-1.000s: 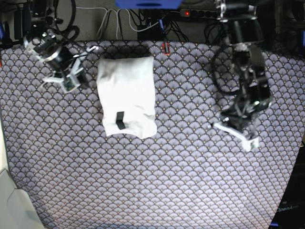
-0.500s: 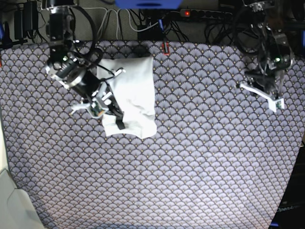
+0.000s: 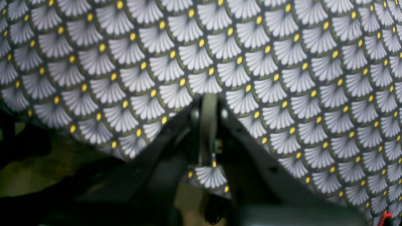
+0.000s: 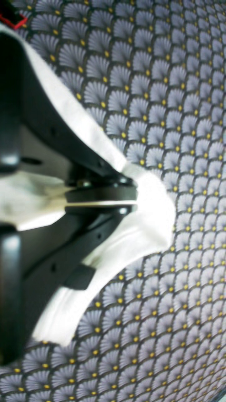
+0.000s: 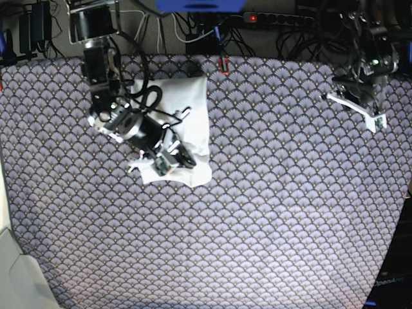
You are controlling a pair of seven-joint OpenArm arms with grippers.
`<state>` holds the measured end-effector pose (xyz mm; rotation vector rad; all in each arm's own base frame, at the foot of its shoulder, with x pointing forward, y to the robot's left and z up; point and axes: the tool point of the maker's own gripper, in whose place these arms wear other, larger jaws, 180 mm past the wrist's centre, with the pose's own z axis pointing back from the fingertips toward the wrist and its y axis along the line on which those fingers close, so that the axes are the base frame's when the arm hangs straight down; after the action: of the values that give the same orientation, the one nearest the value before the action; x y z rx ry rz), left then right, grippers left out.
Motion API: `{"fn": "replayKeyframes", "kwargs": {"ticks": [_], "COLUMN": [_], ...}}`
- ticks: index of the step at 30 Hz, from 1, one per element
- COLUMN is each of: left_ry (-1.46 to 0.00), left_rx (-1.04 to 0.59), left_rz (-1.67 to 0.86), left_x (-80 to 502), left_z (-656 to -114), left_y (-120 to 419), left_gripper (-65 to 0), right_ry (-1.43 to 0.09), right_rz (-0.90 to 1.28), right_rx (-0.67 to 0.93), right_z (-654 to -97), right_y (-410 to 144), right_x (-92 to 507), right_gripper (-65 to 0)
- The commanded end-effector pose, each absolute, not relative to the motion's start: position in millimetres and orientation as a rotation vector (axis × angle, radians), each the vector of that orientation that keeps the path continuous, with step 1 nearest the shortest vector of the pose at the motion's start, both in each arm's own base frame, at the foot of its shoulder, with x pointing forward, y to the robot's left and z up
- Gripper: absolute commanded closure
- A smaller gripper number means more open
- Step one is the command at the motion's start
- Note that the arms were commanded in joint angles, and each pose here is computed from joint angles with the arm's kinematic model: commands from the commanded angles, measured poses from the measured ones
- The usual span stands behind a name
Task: Fold the T-shirt properly
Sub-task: 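Press and smooth the folded bundle's surface with the right gripper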
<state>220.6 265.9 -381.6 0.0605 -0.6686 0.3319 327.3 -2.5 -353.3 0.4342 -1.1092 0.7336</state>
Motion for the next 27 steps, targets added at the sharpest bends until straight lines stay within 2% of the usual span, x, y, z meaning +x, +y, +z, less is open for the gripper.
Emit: {"fn": "replayKeyframes", "kwargs": {"ticks": [1,10,15,27], "left_ry": [-0.703,-0.696,-0.676,-0.648], "left_rx": [0.071,0.067,0.073,0.085], "left_rz": [0.325,0.324,0.322,0.315], "left_x": [226,225,217,204], "left_z": [-373,-373,-378,-384], "left_y": [269,268,268,270], "left_gripper": [-0.5,-0.5,-0.5,-0.5], "right_ry": [-1.180,-1.105,-1.115,-1.077], "right_rz": [0.725,0.677,0.655,0.502], "right_rx": [0.470,0.515,0.574,0.652], "right_z": [-333,-362,-370,-408], "right_y": [6,16,26,14], "right_x": [333,360,377,408], "right_gripper": [0.0,0.0,0.0,0.0]}}
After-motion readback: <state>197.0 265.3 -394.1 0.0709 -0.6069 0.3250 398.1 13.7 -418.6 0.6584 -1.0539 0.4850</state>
